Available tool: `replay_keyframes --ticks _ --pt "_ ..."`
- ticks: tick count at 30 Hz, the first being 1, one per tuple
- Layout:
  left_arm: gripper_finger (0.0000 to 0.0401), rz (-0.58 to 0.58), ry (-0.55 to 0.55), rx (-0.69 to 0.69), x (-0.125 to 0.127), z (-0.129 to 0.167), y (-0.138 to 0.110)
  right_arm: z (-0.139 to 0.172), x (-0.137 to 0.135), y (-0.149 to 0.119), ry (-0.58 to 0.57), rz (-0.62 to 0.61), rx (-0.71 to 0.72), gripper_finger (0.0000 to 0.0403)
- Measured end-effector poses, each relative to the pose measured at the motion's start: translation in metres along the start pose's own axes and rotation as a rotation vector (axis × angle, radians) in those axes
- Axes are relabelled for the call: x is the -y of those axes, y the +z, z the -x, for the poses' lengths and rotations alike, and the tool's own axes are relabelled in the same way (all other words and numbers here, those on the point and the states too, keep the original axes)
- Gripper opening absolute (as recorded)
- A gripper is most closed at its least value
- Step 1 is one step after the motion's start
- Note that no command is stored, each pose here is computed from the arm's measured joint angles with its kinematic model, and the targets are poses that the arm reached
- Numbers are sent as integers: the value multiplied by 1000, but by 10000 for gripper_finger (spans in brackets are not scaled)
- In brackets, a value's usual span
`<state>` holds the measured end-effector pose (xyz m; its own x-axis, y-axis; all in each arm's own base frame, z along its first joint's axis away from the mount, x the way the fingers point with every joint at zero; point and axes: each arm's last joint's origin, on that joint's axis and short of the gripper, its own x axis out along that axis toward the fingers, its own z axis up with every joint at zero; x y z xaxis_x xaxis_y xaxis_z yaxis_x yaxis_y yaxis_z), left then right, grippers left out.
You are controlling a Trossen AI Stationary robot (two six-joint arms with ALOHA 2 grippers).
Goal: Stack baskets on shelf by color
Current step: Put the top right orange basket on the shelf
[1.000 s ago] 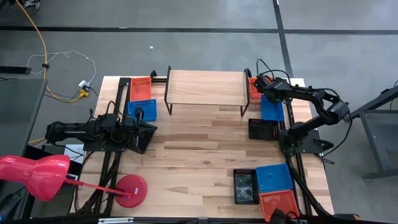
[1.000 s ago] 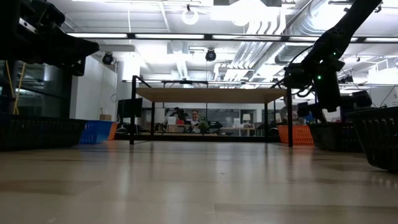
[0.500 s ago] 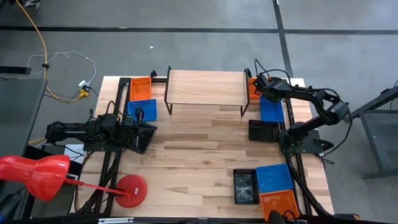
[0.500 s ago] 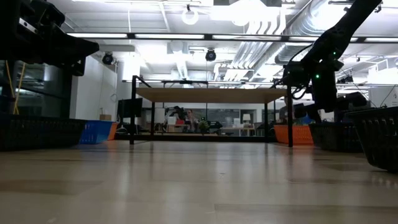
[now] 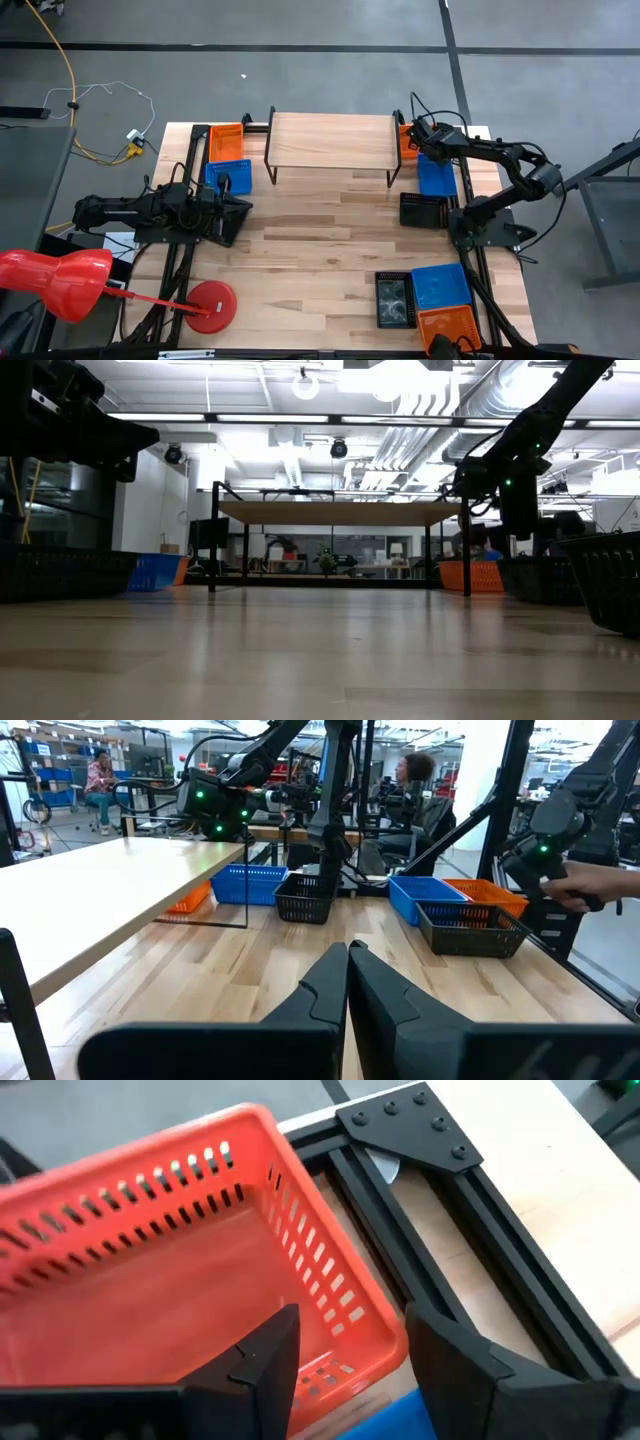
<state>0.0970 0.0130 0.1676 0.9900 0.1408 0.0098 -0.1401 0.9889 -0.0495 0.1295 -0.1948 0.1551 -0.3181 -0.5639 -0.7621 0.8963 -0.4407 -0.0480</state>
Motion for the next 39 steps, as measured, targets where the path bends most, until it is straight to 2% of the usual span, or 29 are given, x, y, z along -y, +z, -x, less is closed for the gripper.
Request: replay_keyframes --ticks 10,31,39 --pt "1 0 0 0 0 0 0 -2 1 3 -11 -59 15 160" --pt "1 0 0 0 0 0 0 -10 -2 -3 -67 -20 43 42" --pt "1 0 0 0 0 0 0 -9 -2 -3 -76 -4 57 16"
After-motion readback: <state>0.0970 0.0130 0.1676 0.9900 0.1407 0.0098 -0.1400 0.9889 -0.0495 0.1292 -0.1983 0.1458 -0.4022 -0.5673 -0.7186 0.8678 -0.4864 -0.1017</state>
